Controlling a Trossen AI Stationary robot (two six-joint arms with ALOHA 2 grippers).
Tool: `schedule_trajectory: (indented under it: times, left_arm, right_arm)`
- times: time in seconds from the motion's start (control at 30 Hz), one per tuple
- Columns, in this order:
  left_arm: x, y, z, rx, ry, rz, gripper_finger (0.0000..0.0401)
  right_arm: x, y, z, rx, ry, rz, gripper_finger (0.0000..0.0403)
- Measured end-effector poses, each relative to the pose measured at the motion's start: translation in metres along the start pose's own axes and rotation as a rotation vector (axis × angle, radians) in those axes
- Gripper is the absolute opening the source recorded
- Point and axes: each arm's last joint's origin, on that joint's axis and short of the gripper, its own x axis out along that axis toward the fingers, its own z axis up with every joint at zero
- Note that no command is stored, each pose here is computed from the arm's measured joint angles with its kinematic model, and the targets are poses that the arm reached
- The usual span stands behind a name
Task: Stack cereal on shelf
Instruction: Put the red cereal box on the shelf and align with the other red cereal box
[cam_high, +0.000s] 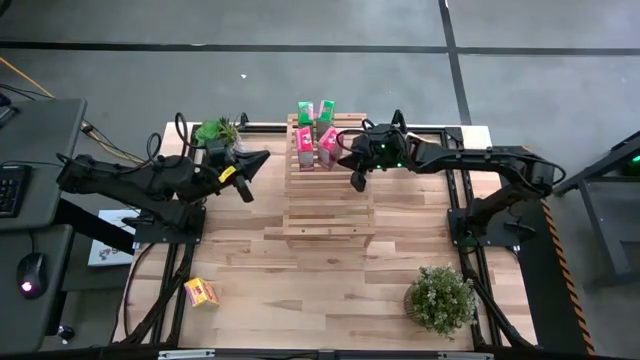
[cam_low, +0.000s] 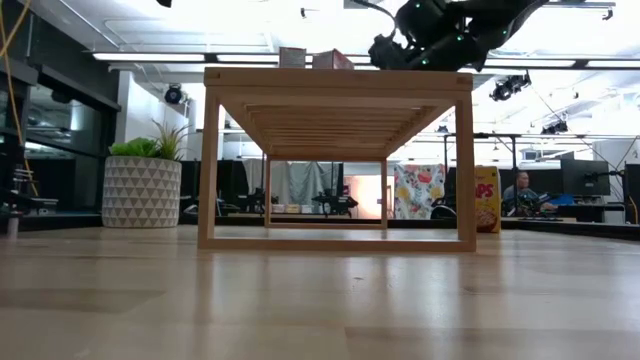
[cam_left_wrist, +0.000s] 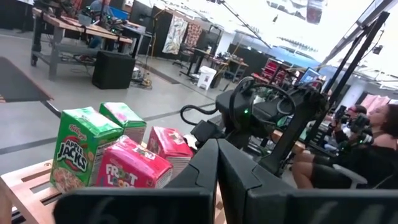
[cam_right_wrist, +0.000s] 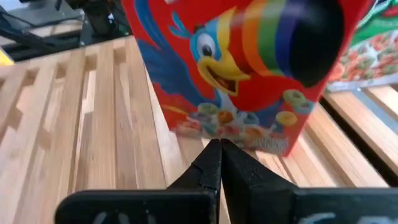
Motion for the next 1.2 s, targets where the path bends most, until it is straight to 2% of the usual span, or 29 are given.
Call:
schedule_trajectory:
  times: [0.27, 0.43, 0.77, 1.2]
  left_arm:
    - [0.0, 0.0, -0.001, 0.003, 0.005, 0.002, 0.0]
    - [0.0, 0.0, -0.001, 0.005, 0.007, 0.002, 0.0]
    - [0.0, 0.001, -0.002, 0.013, 0.011, 0.021, 0.0]
    - [0.0, 0.001, -0.002, 0.004, 0.01, 0.023, 0.0]
  right_arm:
    - [-0.016, -0.005, -0.002, -0.008, 0.068, -0.024, 0.0]
    - [-0.024, -0.011, 0.007, -0.001, -0.011, -0.066, 0.0]
    - [-0.022, -0.015, 0.021, 0.007, -0.159, -0.151, 0.0]
    - [-0.006, -0.018, 0.019, 0.068, -0.201, -0.13, 0.0]
